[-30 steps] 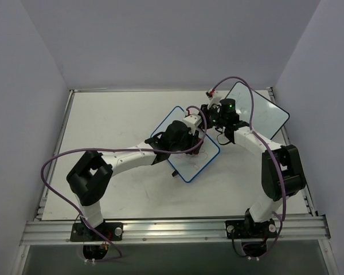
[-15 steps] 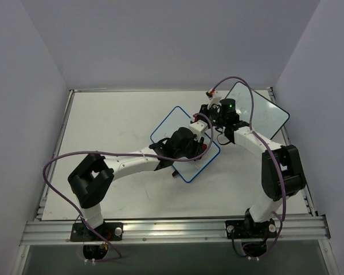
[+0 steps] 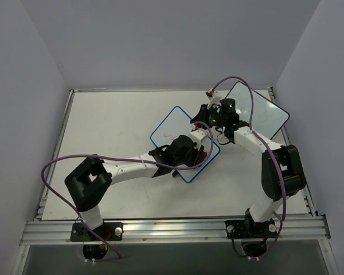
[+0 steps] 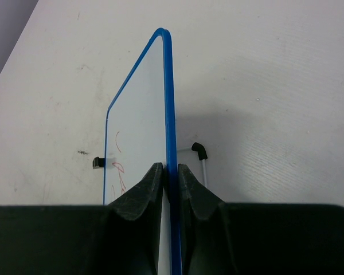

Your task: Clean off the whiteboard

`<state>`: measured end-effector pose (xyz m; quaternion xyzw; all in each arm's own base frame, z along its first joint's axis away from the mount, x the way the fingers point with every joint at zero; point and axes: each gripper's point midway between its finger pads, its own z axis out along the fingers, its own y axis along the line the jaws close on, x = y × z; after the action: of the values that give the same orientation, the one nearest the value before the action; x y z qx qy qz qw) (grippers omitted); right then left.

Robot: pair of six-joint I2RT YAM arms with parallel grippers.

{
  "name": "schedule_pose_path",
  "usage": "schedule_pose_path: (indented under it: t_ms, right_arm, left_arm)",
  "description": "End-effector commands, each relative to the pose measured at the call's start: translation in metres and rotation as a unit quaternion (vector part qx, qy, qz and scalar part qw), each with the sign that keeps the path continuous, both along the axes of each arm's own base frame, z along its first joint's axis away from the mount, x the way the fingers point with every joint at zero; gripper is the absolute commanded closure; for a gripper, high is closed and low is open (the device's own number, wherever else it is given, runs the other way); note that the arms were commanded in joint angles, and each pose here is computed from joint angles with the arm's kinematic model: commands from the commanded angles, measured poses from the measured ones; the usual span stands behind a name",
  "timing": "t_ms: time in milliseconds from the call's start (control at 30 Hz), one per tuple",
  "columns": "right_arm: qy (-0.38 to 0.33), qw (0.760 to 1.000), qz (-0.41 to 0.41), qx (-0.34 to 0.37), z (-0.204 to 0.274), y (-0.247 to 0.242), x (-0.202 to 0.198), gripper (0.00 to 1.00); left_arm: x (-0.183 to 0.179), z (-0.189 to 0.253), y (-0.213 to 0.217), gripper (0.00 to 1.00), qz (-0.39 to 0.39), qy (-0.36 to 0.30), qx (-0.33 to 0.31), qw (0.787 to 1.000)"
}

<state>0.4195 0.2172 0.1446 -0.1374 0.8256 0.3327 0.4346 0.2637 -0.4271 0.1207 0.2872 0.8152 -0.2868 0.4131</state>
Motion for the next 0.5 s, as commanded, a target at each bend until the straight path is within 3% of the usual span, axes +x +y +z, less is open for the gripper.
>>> schedule_pose_path:
  t_ms: [0, 467]
  right_arm:
    - [-0.001, 0.999, 0.037, 0.006, 0.008, 0.018, -0.013, 1.00]
    - [-0.001, 0.999, 0.037, 0.005, 0.007, 0.020, -0.014, 1.00]
  left_arm:
    - [-0.024, -0.041, 0.021, 0.98, -0.013, 0.042, 0.057, 0.997]
    - [-0.026, -0.036, 0.027, 0.98, -0.020, 0.028, 0.064, 0.997]
